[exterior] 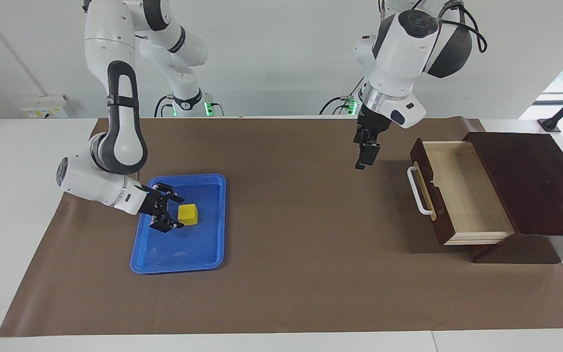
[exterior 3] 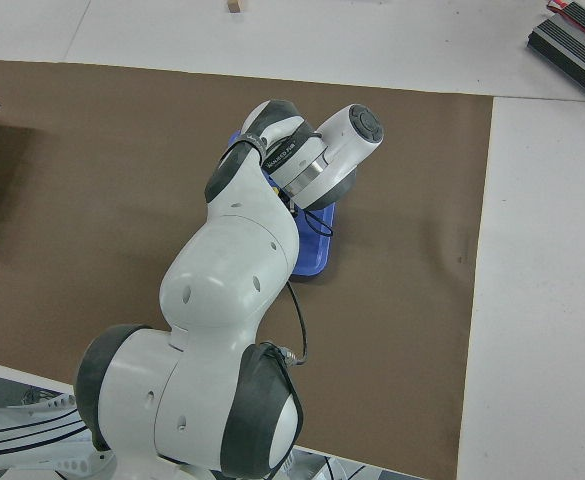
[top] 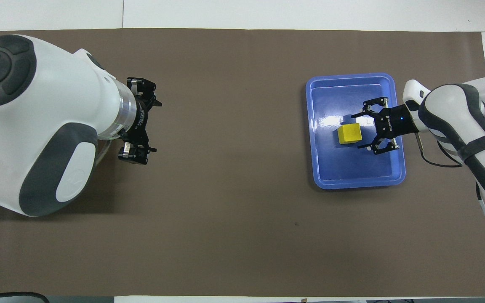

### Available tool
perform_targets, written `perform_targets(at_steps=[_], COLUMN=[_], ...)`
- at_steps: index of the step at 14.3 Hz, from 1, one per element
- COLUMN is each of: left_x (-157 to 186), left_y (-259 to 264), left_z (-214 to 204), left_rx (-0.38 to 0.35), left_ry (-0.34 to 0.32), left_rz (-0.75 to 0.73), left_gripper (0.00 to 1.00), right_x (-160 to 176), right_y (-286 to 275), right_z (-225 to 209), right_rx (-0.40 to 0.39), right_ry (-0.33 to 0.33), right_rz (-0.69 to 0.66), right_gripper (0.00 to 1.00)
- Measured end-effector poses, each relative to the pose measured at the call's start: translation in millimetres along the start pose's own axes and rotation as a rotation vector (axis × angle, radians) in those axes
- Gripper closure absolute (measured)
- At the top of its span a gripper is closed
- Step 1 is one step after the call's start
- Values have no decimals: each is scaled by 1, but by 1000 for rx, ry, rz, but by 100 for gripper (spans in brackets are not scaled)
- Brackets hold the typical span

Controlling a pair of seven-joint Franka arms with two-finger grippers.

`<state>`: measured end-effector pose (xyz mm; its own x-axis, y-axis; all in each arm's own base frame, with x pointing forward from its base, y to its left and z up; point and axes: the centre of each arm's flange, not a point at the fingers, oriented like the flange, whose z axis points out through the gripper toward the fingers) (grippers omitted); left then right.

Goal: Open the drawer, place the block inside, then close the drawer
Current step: 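Lower the right gripper onto the yellow cube while the left gripper opens the drawer, then lift the cube with the right gripper toward the left gripper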

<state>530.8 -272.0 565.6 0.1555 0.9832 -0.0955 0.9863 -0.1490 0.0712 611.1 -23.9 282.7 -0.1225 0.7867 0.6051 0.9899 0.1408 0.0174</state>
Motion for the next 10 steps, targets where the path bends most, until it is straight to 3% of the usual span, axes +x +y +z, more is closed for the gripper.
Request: perform_targets(at_steps=[2, 3, 10], left_x=[-13, -20, -54], left_y=[0, 1, -2], left_z=[20, 31, 70], left_rx=[28, 41, 79], left_ry=[15, 25, 51], left_rz=[-38, -45, -173], left_gripper=[0, 0, 0], right_x=[-2, -2, 11], right_y=[0, 0, 6], right_z=[0, 0, -8], right_rx=[-8, -9, -4], right_ry=[-8, -8, 5], right_rz=[2, 2, -10], right_gripper=[38, 45, 44])
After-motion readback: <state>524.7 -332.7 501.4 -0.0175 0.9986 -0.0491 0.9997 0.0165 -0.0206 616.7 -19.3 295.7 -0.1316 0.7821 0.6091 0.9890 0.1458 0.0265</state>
